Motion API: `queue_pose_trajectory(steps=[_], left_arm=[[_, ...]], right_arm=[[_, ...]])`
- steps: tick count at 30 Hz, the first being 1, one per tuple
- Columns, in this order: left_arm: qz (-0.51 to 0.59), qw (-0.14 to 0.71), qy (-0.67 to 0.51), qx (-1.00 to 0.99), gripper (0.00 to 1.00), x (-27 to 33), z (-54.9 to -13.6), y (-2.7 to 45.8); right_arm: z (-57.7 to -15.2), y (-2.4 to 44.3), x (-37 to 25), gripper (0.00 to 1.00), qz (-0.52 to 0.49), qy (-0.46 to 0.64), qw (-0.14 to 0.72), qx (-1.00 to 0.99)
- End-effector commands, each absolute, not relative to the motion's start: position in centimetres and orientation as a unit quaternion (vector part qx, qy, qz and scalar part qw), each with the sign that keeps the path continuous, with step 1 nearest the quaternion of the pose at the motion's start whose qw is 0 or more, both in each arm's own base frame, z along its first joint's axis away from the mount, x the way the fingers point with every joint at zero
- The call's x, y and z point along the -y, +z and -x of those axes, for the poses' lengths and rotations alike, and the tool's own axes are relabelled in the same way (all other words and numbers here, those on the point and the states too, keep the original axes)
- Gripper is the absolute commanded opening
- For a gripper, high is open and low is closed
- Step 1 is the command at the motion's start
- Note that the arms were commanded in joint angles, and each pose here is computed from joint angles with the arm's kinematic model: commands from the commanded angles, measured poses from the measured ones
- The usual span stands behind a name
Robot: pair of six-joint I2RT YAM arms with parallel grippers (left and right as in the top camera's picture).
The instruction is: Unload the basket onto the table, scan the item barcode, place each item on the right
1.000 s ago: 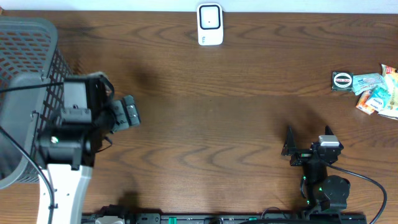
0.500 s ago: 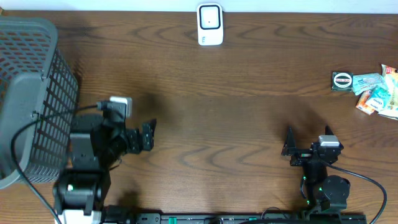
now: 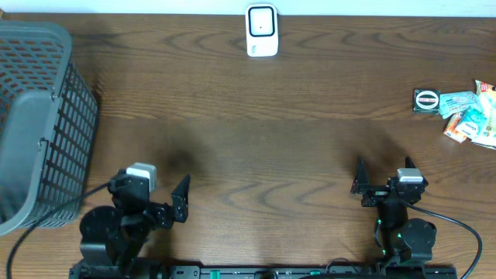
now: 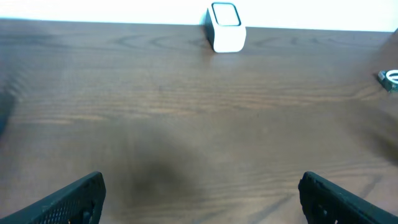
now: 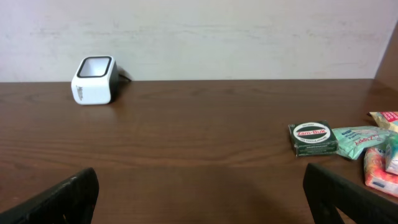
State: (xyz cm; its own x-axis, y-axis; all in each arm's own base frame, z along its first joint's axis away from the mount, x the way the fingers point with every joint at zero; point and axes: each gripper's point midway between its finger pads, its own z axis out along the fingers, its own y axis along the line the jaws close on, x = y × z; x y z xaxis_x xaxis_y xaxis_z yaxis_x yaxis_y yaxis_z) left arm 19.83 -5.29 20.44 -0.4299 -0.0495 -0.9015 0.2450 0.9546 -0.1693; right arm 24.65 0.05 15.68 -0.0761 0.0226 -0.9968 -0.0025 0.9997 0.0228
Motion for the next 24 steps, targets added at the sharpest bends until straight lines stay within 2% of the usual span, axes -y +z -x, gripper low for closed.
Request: queue_pose_trajectory(steps=[1,8,24], left_arm=[[-0.038,0.533,-0.142,-0.833,0.98,5.0,-19.6,19.8],[-0.018,0.528,-0.152,-0.835,0.98,4.9,-20.1,18.1],[0.002,0.663,-0.162,-0.731,0.97,4.3,-23.1,19.1]], right_arm=[[-24.6,15.6,-0.2,0.99,-0.007,0.013,0.679,-0.734],[-24.6,15.6,-0.2,0.99,-0.007,0.013,0.679,-0.734],[-24.6,15.6,-0.2,0.99,-0.007,0.013,0.679,-0.734]])
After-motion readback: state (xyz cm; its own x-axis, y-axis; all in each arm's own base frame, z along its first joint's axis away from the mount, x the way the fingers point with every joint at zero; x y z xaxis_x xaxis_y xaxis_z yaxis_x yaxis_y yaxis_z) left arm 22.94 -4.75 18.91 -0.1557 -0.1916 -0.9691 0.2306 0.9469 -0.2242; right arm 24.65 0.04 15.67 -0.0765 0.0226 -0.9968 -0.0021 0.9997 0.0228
